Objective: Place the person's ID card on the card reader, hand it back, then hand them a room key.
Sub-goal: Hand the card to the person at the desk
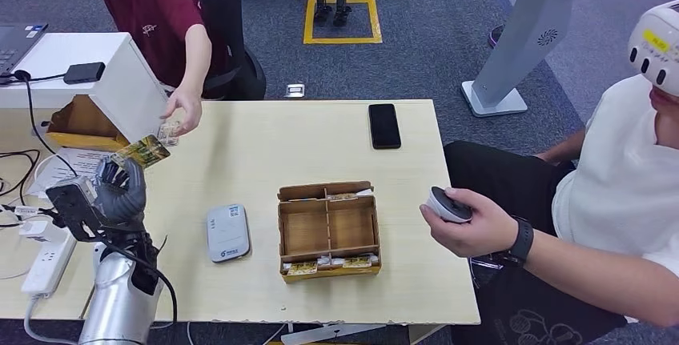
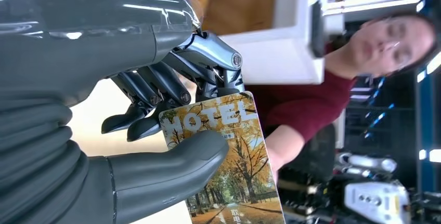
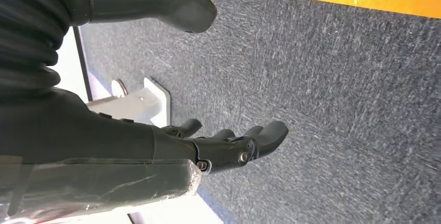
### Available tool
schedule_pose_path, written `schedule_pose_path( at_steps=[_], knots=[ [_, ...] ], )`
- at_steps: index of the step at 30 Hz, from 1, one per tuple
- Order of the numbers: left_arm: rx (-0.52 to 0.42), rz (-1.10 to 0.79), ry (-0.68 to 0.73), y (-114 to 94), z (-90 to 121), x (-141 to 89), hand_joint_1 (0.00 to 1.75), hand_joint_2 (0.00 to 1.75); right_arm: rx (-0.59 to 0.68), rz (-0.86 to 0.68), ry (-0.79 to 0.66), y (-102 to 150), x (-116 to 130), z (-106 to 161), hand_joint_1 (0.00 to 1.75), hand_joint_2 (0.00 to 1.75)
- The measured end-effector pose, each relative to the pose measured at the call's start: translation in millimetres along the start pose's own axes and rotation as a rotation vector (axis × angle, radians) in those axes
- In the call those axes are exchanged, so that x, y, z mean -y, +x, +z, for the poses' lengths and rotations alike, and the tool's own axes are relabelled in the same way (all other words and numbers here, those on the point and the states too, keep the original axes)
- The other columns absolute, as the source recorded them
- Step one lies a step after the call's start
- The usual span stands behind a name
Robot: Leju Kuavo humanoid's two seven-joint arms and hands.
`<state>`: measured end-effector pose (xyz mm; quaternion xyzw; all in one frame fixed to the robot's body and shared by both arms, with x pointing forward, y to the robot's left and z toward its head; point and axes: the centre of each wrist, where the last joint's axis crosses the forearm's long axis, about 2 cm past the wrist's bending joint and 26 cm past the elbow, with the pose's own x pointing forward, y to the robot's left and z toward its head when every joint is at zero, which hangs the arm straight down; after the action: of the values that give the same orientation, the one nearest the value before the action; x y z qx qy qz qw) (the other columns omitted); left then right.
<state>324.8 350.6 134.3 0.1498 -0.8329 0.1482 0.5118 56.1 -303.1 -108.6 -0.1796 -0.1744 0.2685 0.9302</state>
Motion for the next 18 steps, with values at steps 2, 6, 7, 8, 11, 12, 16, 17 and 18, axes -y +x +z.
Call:
schedule_pose_path(
  at_steps=[2, 6, 7, 8, 11, 12, 16, 17, 18],
  knots=[
    [0.048, -0.058, 0.029, 4.3, -15.3, -3.9, 1.75, 1.75, 0.002, 0.007, 0.003, 1.8, -0.2, -0.2, 0.00, 1.75],
    [0.131, -0.225, 0.067, 10.2, -43.8, -10.4, 1.75, 1.75, 0.007, 0.020, 0.012, 5.7, -0.3, -0.7, 0.00, 1.75],
    [0.141, -0.256, 0.072, 11.0, -49.5, -11.2, 1.75, 1.75, 0.008, 0.022, 0.013, 6.5, -0.2, -0.8, 0.00, 1.75],
    [0.147, -0.282, 0.078, 11.2, -54.7, -11.8, 1.75, 1.75, 0.010, 0.024, 0.015, 7.2, -0.3, -0.9, 0.00, 1.75],
    [0.158, -0.351, 0.102, 11.7, -71.1, -12.3, 1.75, 1.75, 0.018, 0.029, 0.018, 9.7, -0.5, -1.2, 0.00, 1.75],
    [0.161, -0.367, 0.108, 11.9, -76.5, -12.3, 1.75, 1.75, 0.021, 0.031, 0.019, 10.4, -0.5, -1.2, 0.00, 1.75],
    [0.161, -0.395, 0.115, 11.8, -89.8, -14.0, 1.75, 1.75, 0.025, 0.038, 0.020, 11.6, -0.9, -1.3, 0.00, 1.75],
    [0.157, -0.398, 0.114, 11.1, -91.0, -14.2, 1.75, 1.75, 0.024, 0.039, 0.020, 11.5, -1.0, -1.2, 0.00, 1.75],
    [0.153, -0.401, 0.113, 10.3, -91.8, -14.5, 1.31, 1.75, 0.022, 0.041, 0.021, 11.3, -1.2, -1.1, 0.00, 1.75]
  ],
)
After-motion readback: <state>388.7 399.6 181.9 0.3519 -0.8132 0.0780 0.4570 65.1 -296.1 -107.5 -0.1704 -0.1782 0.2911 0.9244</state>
